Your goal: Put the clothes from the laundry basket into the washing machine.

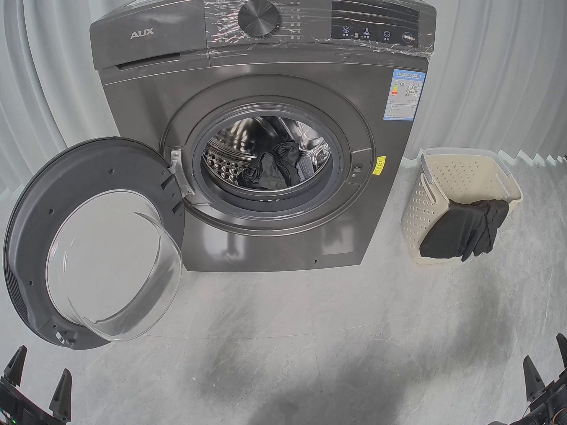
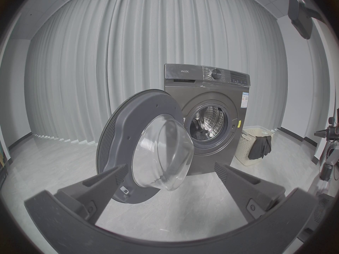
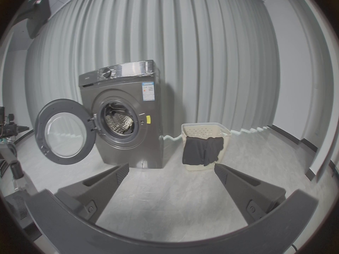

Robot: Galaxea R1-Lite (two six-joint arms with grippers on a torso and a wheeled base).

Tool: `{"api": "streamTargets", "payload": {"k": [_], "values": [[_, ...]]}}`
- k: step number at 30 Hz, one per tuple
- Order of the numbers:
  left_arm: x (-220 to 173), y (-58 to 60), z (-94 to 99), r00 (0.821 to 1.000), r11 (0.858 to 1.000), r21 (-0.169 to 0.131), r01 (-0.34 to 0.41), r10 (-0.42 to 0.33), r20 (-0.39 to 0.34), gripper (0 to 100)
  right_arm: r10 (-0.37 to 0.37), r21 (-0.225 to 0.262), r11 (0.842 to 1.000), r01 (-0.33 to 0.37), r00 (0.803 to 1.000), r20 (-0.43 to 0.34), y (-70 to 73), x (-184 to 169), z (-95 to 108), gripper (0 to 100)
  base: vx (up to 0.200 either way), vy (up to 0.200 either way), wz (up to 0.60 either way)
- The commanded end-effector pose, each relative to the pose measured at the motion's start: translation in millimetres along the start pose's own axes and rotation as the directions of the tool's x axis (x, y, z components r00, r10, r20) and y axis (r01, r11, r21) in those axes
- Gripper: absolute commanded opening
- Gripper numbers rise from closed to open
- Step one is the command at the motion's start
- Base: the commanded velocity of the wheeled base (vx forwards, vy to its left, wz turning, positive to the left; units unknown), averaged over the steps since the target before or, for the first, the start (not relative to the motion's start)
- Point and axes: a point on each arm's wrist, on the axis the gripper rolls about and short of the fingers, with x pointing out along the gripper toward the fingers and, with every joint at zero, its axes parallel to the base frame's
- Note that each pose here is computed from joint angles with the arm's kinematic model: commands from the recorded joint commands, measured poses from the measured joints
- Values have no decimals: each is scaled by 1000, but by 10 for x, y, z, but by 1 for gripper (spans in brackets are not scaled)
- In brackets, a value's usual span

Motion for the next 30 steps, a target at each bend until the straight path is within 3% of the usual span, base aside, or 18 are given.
{"api": "streamTargets", "payload": {"k": [1, 3, 7, 11, 30], "values": [[-34, -5, -112, 1000, 1000, 14, 3, -2, -15, 100, 34, -19, 999, -34, 999, 2, 8, -3, -40, 100, 0, 0, 0], [-36, -10, -141, 998, 999, 12, 32, -31, -54, 100, 31, -19, 999, -31, 1000, 1, 8, -2, -44, 100, 0, 0, 0], [-40, -11, -128, 998, 999, 8, 36, -36, -48, 100, 33, -18, 999, -33, 999, 2, 8, -3, -40, 100, 0, 0, 0], [-40, -11, -128, 998, 999, -17, 29, -30, -48, 100, 31, -18, 999, -31, 1000, 1, 8, -2, -44, 100, 0, 0, 0], [-38, -9, -132, 999, 999, -22, 23, -24, -42, 100, 31, -18, 999, -31, 1000, 1, 8, -2, -44, 100, 0, -200, 0]]}}
